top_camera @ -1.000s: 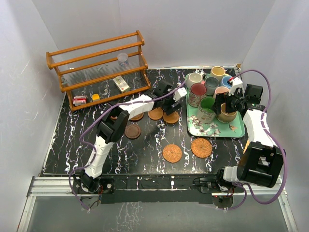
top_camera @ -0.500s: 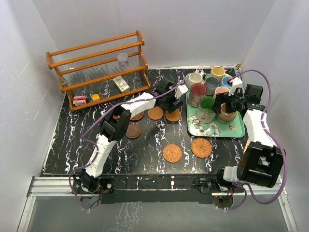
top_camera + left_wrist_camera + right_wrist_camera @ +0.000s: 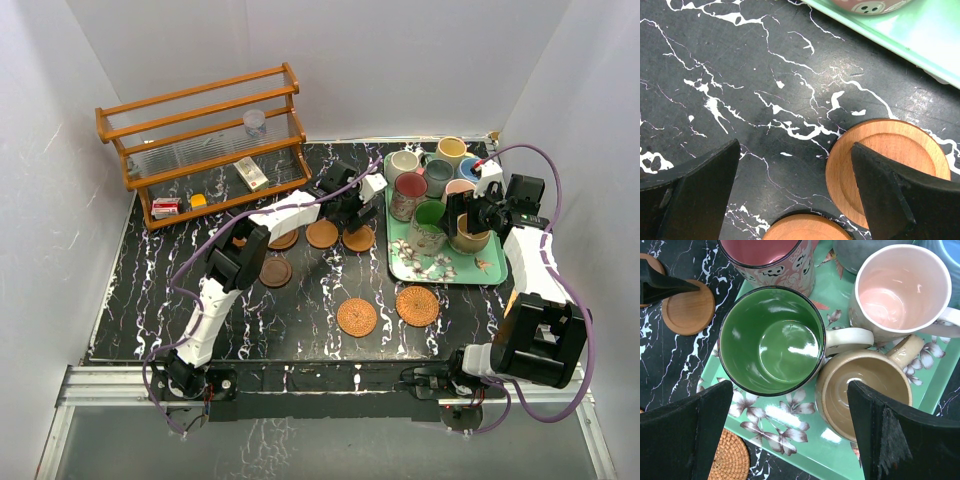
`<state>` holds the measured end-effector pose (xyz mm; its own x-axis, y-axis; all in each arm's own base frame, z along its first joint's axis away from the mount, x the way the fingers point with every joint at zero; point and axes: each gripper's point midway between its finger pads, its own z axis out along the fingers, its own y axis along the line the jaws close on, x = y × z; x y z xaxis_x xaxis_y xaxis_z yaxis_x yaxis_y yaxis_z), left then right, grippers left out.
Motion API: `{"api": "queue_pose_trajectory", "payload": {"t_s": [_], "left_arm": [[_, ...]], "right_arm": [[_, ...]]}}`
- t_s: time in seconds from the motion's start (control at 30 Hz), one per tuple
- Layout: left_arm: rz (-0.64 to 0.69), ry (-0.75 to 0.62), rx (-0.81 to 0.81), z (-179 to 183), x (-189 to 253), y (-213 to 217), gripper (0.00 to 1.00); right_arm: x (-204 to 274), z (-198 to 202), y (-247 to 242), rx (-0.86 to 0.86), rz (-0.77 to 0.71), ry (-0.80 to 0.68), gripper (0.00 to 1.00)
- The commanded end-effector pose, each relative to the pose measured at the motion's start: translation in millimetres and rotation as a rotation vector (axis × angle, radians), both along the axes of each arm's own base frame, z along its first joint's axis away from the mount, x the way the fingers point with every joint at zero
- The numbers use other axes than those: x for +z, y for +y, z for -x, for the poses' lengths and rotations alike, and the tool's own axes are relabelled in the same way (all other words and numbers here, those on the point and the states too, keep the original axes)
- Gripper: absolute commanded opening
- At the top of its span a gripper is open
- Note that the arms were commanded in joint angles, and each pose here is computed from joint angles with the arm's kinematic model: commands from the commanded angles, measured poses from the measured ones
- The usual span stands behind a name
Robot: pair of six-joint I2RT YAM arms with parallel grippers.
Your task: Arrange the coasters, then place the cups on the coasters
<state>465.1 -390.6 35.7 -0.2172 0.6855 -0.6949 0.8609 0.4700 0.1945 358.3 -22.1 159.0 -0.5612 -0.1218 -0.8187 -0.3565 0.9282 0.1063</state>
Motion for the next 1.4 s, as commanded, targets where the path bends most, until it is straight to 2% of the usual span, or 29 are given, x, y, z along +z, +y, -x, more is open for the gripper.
{"api": "queue_pose_trajectory", "payload": {"t_s": [0.0, 0.57, 0.9, 1.1, 1.37], "left_arm": [[-0.120, 0.061, 0.052, 4, -30, 37, 0.92], [-0.029, 0.058, 0.039, 0, 7, 20, 0.92], [0.123, 0.049, -0.008, 13, 77, -6, 0.94], [0.163, 0.099, -0.150, 74, 104, -3, 0.94], [0.040, 0.100, -0.460, 208, 93, 13, 0.94]], "right_arm": [[4, -5, -6, -0.007, 0.021, -0.032, 0.98], [3, -5, -6, -0.007, 0.020, -0.028, 0.98], [1, -5, -7, -0.010, 0.021, -0.025, 0.98], [3, -5, -6, -0.008, 0.021, -0.029, 0.98], [4, -5, -6, -0.005, 0.019, -0.032, 0.98]]}}
